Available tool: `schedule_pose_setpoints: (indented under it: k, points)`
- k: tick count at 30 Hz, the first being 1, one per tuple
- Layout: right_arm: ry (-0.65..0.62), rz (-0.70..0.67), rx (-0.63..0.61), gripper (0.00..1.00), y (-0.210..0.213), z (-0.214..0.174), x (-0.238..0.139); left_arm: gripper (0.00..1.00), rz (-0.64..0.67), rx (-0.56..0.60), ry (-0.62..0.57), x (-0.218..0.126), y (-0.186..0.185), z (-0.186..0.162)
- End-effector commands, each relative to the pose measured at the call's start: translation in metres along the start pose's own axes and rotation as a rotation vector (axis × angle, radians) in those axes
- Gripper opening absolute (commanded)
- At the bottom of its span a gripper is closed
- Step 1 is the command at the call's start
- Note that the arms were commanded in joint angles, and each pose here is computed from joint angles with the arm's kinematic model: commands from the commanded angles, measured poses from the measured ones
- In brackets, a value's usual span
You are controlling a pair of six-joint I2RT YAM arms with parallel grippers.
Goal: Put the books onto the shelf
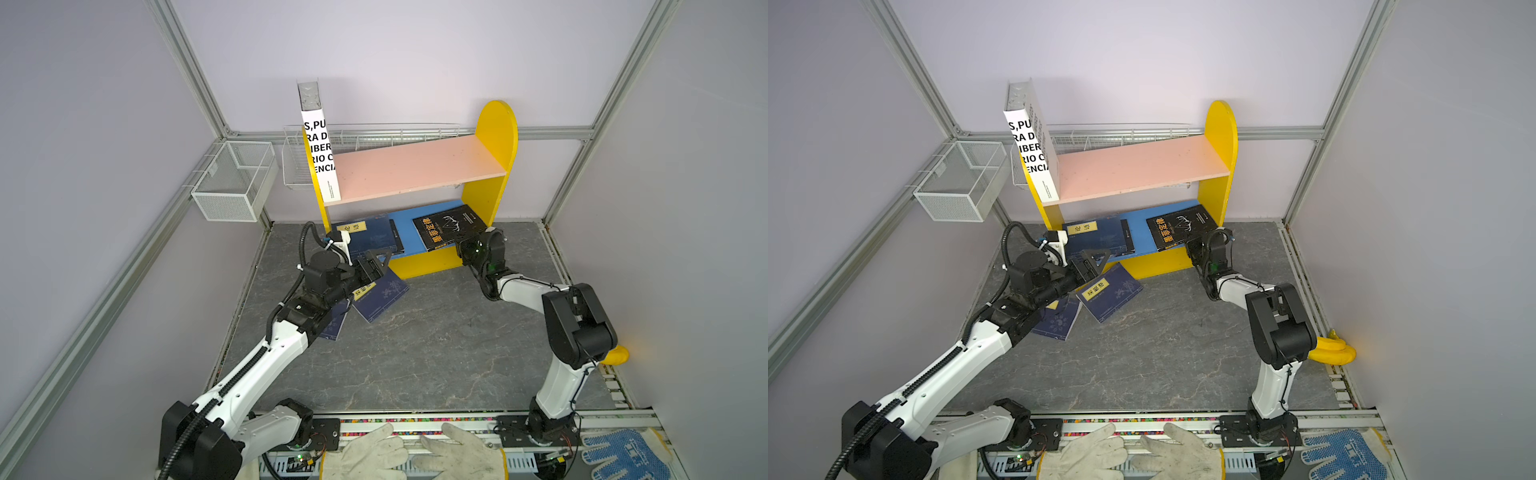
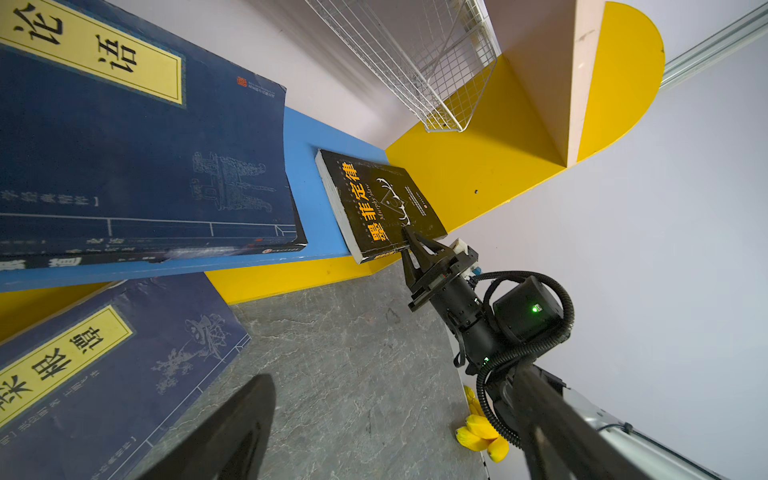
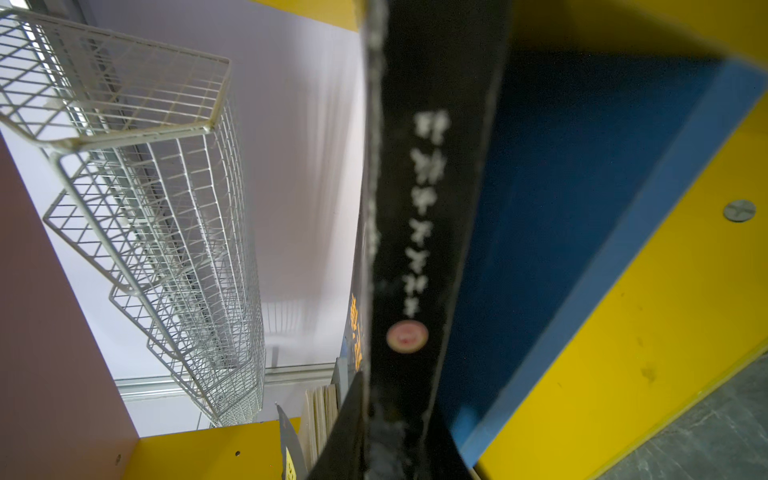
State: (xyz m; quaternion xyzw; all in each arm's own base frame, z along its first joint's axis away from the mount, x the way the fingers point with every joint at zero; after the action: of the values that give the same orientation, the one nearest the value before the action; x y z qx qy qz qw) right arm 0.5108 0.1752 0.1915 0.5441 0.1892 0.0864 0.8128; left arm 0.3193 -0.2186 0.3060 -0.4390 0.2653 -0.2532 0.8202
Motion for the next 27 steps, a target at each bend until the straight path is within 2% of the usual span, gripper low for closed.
schedule_pose_setpoints:
  k: [1,8,11,16,17,23,27]
  points:
    - [-0.047,0.046,0.01,0.17,0.02,0.009,0.002,0.9,0.003,-0.011,-0.005,0.003,0.006,0.0]
    - [-0.043,0.035,0.022,0.17,0.011,0.004,0.008,0.9,0.016,0.001,-0.012,0.001,0.007,0.003]
    - [-0.044,0.031,0.019,0.2,0.009,0.003,0.008,0.9,0.017,0.008,-0.021,-0.002,0.006,0.006]
    - [-0.013,-0.018,-0.013,0.45,0.006,-0.001,0.001,0.9,0.018,0.0,-0.015,-0.001,0.008,0.005]
    - [-0.01,-0.043,-0.032,0.46,0.005,0.0,-0.002,0.9,0.017,-0.005,-0.014,-0.001,0.009,0.004]
    - [0.012,-0.157,-0.125,0.48,0.002,0.001,-0.023,0.9,0.011,-0.02,-0.009,0.001,0.013,0.001]
    - [0.041,-0.195,-0.159,0.44,0.003,-0.002,-0.029,0.9,0.001,-0.023,0.001,0.003,0.012,0.0]
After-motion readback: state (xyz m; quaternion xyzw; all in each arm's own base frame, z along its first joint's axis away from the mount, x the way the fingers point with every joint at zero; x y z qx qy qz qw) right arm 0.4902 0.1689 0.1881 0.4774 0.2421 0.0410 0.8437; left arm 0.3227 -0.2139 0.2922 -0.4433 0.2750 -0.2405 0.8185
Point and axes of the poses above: each gripper's point midway between its finger pads, its own x axis out along the fingers, its own y axis along the line the jaws close on, z = x × y, the point moved 1 cm from there along -x, back along the fingers, and after that the axes turned 10 degrees about -x, right-handed, at the moved point
